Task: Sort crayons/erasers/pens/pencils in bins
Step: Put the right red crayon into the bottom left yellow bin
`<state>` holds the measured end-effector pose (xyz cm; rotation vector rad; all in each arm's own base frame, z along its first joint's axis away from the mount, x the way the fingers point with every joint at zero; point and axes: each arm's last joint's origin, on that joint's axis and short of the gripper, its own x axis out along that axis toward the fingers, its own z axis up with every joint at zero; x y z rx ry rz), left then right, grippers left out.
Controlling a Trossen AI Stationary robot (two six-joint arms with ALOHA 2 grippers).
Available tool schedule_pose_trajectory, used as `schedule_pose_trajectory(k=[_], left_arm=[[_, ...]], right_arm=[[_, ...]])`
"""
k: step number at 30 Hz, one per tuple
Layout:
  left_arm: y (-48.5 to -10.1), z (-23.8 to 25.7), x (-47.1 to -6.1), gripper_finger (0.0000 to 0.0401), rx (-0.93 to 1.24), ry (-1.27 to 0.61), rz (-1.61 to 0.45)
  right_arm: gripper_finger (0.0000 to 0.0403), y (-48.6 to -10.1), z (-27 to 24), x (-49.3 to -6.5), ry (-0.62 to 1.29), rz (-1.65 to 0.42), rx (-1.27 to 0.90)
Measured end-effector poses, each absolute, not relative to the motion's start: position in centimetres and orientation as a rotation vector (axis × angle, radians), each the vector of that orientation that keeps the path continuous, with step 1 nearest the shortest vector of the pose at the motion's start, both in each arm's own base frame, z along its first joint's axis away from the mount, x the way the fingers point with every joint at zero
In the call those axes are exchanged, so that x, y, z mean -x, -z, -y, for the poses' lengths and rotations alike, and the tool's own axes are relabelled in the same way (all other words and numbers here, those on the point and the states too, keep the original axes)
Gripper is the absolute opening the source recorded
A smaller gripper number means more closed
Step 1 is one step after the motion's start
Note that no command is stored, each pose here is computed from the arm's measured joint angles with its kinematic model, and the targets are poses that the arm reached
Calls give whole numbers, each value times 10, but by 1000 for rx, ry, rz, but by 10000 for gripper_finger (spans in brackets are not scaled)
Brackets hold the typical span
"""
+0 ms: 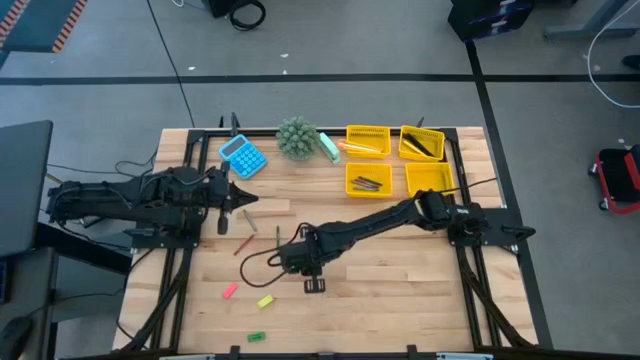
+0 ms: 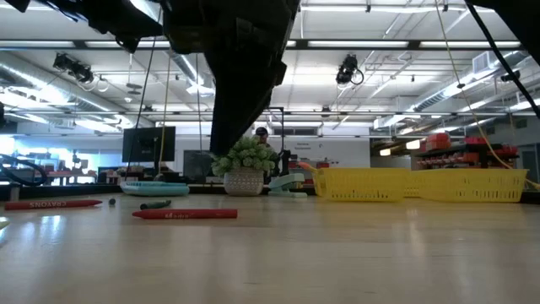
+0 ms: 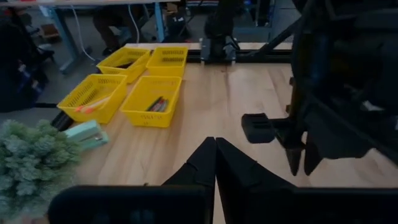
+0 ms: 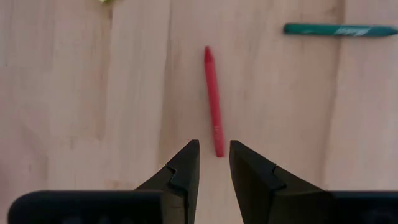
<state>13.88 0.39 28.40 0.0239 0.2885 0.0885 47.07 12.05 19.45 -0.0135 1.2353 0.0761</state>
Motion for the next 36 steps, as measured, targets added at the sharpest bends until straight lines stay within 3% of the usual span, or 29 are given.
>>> schedule_pose_trajectory(k=[8,18,29,36], left_arm=[[-281,4,-138,11,-5,-66,-322],[-279,8,-137,23,-18,-39,-337],[-276,7,-136,9,-48,-35,-372],[-276,7,-136,27,-48,-35,-371]], right_arm=[[94,-166,-120,-476,-42,-1289,0],[94,-165,-111,-478,-19,-1286,-13],[94,-149,-115,-477,-6,-1277,-72],[94,-146,-115,-475,-4,-1284,-69]])
